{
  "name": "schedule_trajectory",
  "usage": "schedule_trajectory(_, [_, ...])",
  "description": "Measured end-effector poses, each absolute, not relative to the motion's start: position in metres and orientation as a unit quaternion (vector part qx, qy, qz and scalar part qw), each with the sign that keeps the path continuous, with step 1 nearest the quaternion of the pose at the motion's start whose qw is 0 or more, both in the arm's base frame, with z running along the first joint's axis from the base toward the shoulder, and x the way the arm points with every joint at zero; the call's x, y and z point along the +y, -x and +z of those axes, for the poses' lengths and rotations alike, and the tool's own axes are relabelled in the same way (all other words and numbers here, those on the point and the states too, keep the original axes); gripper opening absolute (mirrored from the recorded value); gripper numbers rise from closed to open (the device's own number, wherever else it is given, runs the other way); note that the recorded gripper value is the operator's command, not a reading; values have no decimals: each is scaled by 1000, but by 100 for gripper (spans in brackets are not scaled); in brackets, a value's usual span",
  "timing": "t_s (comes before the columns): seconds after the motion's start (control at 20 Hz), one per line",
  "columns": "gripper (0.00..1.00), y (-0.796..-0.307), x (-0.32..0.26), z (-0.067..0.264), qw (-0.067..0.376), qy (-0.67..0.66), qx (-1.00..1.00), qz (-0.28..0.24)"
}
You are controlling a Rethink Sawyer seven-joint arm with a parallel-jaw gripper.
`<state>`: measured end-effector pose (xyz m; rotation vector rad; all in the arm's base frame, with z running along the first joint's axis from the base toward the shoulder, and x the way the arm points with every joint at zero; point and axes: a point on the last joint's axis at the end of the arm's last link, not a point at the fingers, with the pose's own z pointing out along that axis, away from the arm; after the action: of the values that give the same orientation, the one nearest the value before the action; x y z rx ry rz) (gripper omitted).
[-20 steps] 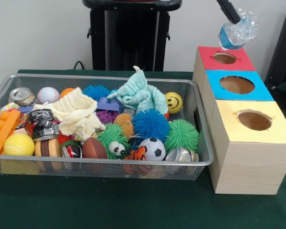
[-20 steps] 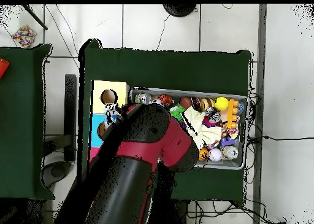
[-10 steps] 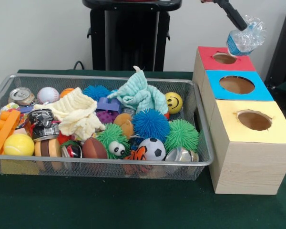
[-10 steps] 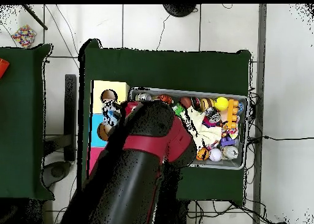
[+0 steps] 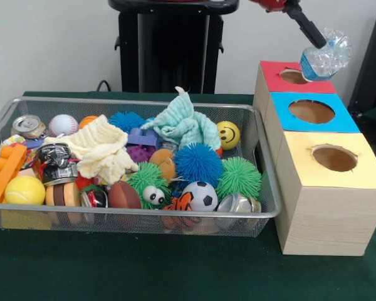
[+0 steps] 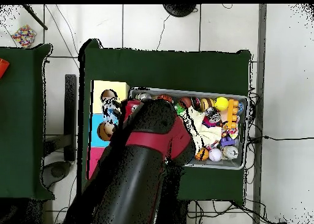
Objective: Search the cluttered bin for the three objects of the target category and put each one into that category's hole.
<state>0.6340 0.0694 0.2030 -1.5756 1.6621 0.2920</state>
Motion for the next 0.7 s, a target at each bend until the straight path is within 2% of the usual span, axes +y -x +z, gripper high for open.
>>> schedule_trajectory(0.7, [0, -635, 63, 183, 397, 643, 649, 88])
